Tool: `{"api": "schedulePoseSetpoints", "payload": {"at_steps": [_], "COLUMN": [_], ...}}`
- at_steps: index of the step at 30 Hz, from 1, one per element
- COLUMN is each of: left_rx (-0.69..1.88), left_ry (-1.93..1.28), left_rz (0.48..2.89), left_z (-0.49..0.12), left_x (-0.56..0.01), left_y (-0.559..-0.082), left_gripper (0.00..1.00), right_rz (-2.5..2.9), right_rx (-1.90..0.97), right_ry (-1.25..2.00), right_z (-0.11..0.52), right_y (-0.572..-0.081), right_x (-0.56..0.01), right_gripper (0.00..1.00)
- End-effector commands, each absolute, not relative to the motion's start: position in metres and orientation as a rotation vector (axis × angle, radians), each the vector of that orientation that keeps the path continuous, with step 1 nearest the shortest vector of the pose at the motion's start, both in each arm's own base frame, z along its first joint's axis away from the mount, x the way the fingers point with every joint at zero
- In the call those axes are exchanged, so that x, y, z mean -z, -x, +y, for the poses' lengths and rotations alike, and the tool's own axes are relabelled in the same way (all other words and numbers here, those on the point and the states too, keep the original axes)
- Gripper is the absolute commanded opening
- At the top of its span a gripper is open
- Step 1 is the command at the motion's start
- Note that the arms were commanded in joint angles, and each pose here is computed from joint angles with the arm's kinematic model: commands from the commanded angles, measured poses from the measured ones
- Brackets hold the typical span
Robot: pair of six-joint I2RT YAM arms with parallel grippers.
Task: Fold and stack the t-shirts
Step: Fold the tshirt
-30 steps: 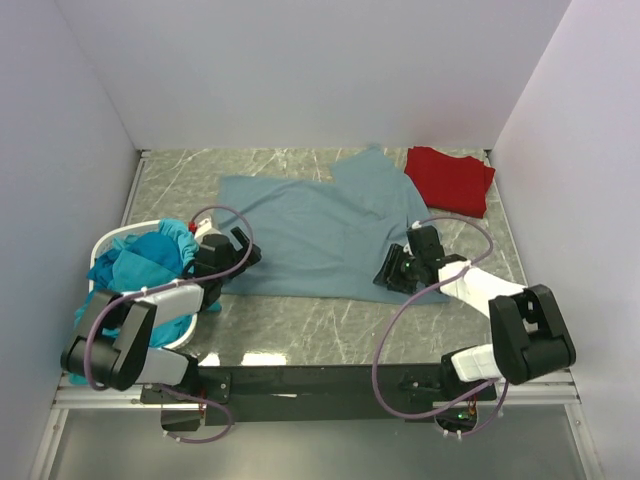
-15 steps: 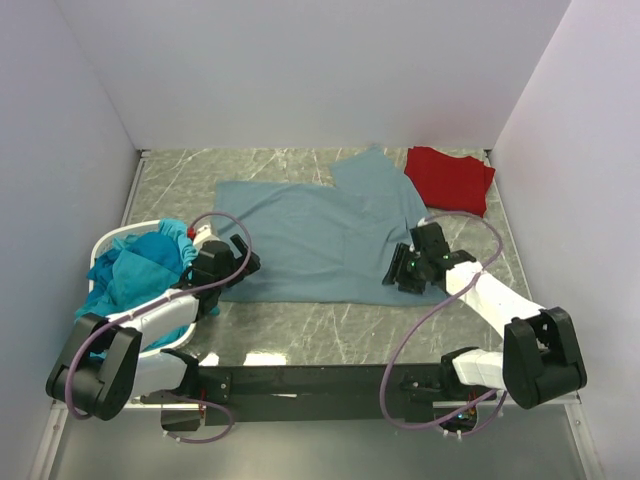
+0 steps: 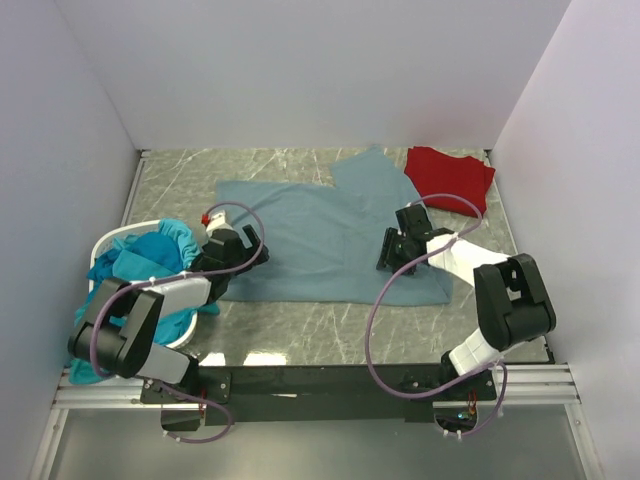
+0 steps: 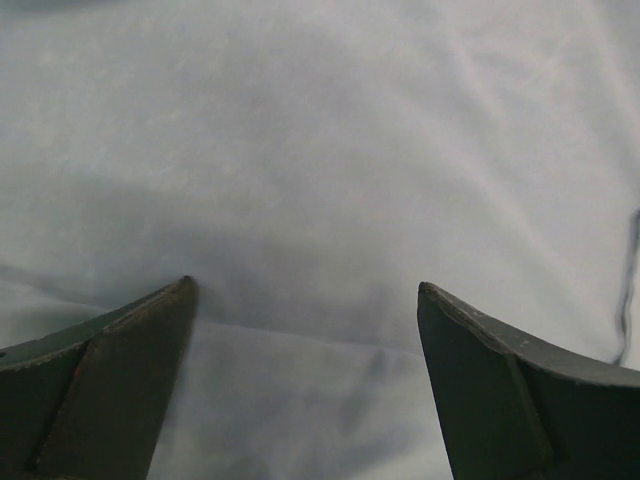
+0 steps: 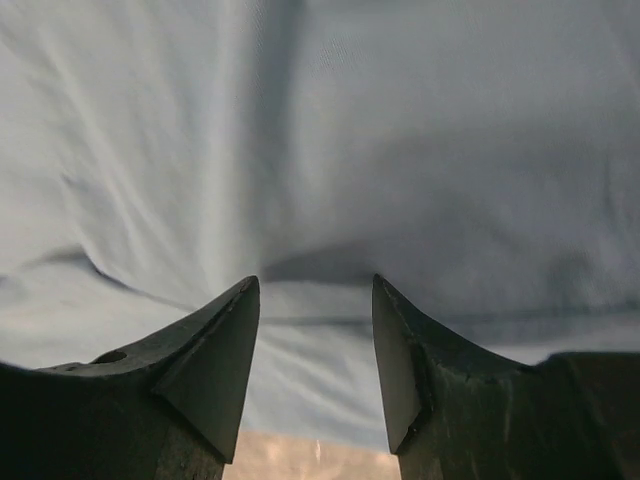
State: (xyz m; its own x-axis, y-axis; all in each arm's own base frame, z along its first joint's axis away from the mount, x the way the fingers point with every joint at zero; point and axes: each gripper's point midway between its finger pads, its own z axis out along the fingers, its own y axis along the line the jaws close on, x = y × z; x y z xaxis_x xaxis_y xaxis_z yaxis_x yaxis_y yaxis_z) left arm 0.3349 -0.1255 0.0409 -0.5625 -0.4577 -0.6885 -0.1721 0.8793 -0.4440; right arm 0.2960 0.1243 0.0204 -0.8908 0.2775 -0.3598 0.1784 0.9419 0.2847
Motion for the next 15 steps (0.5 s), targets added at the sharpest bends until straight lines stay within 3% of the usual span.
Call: {"api": "schedulePoseSetpoints", "payload": {"at_steps": [1,15], "left_rx": [0.436,0.325], "left_ry": [0.412,0.554], "left_rz": [2.151,2.245], "left_z": [-0.135,-0.115], "left_x": [-0.043,-0.013], "left_y": [-0.349,-0.325], "left_gripper": [0.99,0.99], "right_rz": [2.687,2.813], "right_rx": [-0.303,-0.340], "right_ry": [-0.327,-0.406], "right_z": [0.122,0.116], "right_y": [-0.306,-0.239], "right_x": [-0.015,0.002], "right_gripper": [0.56,0.55]}}
